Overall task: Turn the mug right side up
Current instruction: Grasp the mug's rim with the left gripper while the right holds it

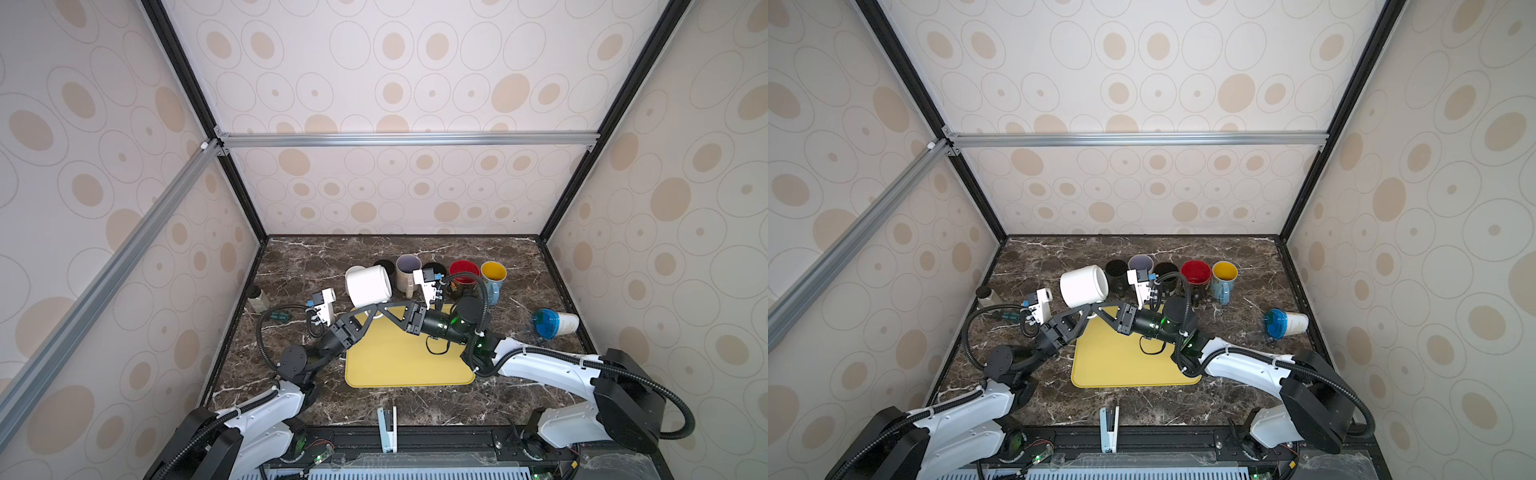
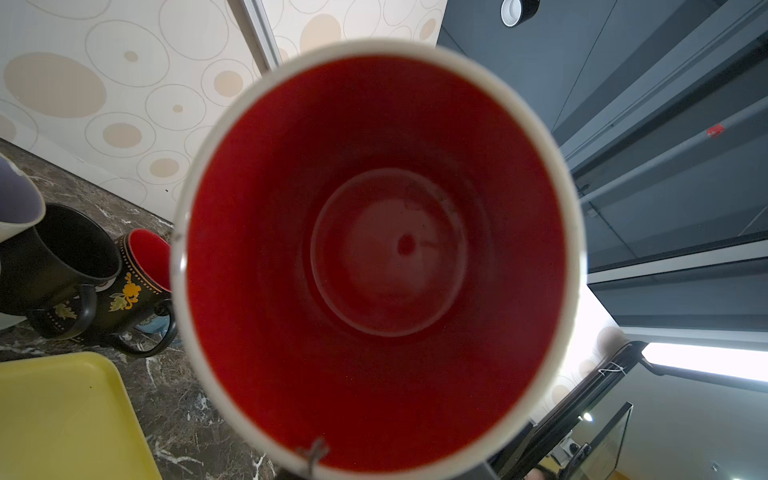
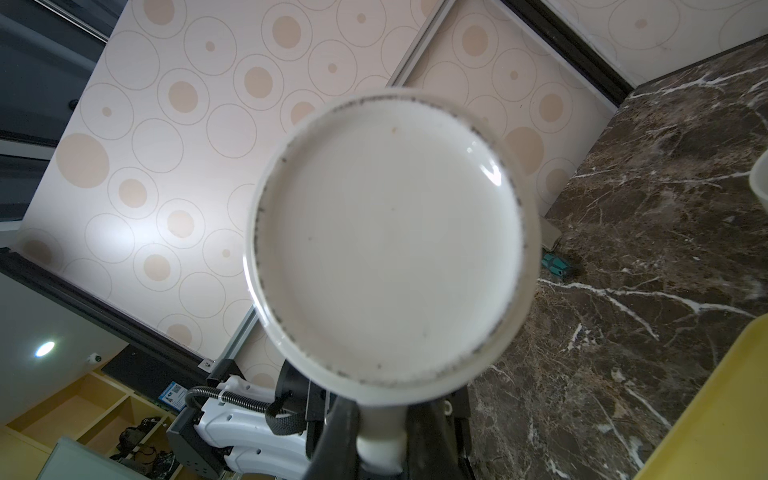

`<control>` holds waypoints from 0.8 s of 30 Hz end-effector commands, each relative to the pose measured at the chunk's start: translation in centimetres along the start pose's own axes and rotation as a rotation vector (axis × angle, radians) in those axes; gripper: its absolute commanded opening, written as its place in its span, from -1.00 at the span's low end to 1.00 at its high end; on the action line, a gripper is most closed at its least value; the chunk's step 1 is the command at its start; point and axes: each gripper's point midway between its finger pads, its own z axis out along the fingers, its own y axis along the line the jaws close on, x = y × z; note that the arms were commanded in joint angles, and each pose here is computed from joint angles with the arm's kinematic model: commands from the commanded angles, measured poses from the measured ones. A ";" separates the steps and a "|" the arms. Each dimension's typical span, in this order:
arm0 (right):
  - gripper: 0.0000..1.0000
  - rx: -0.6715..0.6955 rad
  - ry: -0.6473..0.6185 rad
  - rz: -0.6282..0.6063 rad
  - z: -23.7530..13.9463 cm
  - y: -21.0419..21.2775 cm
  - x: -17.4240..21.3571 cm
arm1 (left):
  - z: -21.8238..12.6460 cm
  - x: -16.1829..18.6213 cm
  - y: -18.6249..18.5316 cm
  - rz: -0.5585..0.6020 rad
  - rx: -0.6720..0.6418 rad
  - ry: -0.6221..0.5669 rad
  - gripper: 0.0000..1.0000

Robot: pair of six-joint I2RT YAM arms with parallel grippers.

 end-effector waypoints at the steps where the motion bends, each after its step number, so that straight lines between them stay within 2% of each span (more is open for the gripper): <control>1: -1.00 -0.151 0.026 -0.047 0.3 4.2 0.0 | 0.4 -1.7 -2.2 0.036 0.069 -0.056 -0.65; 4: -1.00 -0.139 0.036 -0.039 0.5 3.7 0.2 | 0.3 -1.9 -2.2 0.038 0.067 -0.060 -1.00; 11: -1.00 -0.119 0.072 -0.015 1.2 2.6 0.9 | 0.1 -2.8 -2.0 0.053 0.047 -0.105 -1.00; 16: -0.62 -0.052 0.086 -0.009 1.4 1.1 1.3 | -0.1 -3.6 -1.3 0.064 0.015 -0.125 -1.00; 20: -0.25 0.015 0.077 -0.033 0.8 0.2 1.3 | -0.2 -4.7 -1.0 0.083 -0.004 -0.140 -1.00; 24: -0.06 0.059 0.087 -0.058 0.1 0.0 1.3 | 0.1 -5.5 0.0 0.115 -0.067 -0.115 -1.00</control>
